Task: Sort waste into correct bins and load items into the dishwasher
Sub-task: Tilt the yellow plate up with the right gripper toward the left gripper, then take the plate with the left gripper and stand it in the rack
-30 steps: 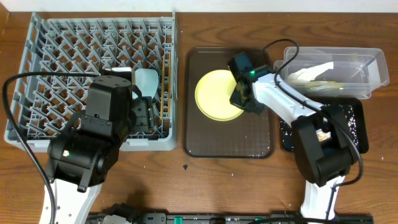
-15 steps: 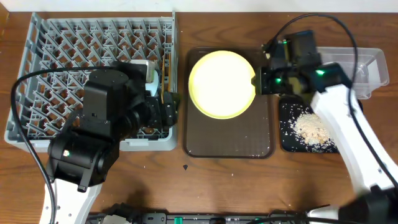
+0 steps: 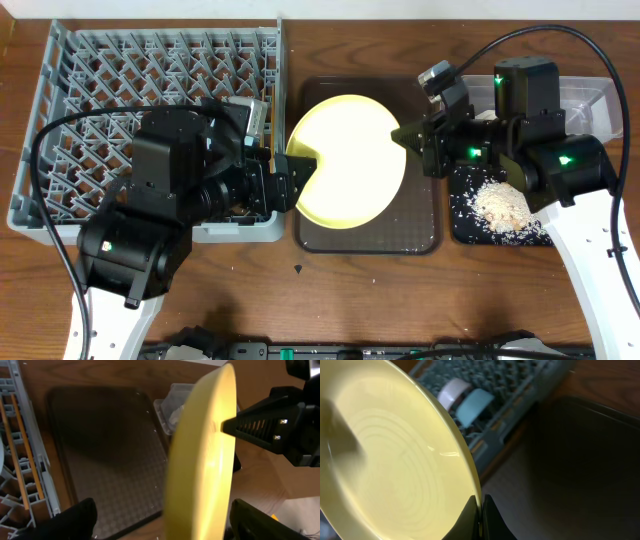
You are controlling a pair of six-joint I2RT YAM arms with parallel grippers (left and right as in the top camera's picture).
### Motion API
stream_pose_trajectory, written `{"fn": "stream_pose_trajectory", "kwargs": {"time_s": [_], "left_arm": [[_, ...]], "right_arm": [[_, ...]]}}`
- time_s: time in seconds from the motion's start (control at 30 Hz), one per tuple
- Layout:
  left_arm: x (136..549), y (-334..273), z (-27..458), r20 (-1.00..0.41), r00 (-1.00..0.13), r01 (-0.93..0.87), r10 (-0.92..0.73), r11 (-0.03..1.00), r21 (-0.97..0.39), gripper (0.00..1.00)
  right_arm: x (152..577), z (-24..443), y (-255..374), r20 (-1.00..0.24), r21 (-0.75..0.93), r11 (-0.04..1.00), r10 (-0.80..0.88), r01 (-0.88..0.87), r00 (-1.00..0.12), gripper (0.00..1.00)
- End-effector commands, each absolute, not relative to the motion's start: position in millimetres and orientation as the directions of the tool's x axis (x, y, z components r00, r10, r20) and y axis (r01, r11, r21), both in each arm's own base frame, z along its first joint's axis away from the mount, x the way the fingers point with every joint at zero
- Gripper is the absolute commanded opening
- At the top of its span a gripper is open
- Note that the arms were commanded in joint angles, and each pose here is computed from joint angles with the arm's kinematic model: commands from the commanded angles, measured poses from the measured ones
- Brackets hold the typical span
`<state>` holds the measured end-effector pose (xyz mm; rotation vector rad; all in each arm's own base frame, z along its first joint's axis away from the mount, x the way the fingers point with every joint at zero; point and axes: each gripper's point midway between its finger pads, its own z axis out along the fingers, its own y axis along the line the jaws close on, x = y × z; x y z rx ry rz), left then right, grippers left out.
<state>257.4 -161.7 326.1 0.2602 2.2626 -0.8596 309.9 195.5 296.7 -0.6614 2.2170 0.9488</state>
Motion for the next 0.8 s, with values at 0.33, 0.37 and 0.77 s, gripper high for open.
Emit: {"fn": "stream_pose_trajectory", "kwargs": {"time_s": [0.33,0.37,0.77], "left_arm": [[257.6,-161.1,326.6,-0.671,-0.739,0.401,-0.059,0.763,-0.508,0.08],[260.8,-155.3,324.4,-0.676,-0.734,0.377,-0.066,0.788,-0.486,0.08],[275.1,27.2,345.6,-0.787,-0.584,-0.227,0.199,0.89,0.395,0.08]], "right_arm": [[300.0,326.6,220.5,-0.807,0.416,0.466,-0.207,-0.781,-0.553,0.08],[303.1,323.4,217.8,-0.801,0.41,0.492,-0.207,-0.768,-0.561,0.17],[328.9,287.5,178.2,-0.705,0.351,0.766,-0.162,-0.538,-0.691,0.94]]}}
